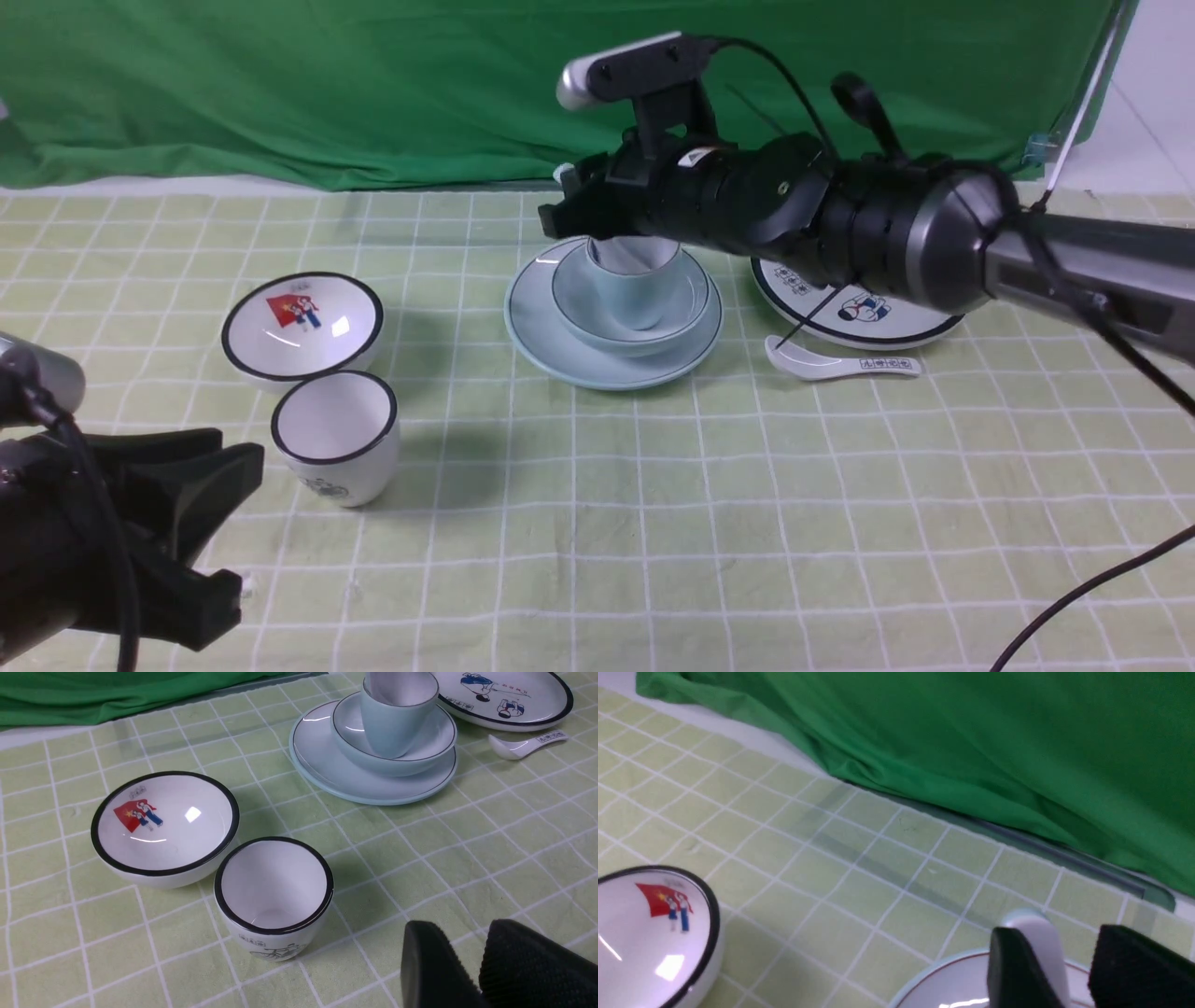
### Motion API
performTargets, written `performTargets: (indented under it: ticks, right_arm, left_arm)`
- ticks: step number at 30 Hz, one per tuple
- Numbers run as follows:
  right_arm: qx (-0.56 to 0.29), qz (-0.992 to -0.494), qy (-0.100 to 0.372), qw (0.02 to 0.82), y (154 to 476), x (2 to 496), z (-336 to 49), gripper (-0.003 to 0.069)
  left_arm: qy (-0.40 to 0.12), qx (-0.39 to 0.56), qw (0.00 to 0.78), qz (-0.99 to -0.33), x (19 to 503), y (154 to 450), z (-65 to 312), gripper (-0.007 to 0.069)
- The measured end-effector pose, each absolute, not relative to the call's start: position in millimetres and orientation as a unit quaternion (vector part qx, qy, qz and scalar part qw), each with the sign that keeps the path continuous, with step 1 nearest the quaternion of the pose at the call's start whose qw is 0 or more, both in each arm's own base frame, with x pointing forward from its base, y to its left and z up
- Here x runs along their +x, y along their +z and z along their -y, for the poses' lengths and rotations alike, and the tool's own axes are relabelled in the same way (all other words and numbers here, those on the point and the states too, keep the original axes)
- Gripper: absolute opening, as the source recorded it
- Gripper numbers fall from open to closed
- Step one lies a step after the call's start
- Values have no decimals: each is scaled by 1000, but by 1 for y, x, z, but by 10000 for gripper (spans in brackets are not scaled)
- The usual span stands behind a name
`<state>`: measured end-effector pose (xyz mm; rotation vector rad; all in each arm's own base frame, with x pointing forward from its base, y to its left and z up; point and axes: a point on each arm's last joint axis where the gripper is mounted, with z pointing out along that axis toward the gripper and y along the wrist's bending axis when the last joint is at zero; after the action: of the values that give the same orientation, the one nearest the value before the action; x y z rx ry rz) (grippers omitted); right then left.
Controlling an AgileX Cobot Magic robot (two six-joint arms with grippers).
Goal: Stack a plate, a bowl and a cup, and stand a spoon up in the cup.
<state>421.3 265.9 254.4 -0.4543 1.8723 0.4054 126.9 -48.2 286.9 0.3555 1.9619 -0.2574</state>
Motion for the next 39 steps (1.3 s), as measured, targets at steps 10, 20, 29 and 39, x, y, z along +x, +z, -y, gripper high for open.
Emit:
performTargets:
  ticks: [10,20,29,39]
  right_arm:
    - [-268,-758,170,569,399,364,-187,22]
    - [-212,-793,-60,568,453,274,-56,13]
    - [-201,-704,-50,680,370,174,-37,13]
    - [-109,-615,70,778,254,95,-25,22]
  left_arm:
    - [-108,149,540,-822,127,288,48,141]
    - [-109,148,542,-820,127,288,48,151]
    - [-109,148,542,-820,127,288,48,158]
    - [-109,148,542,-820,127,288,48,168]
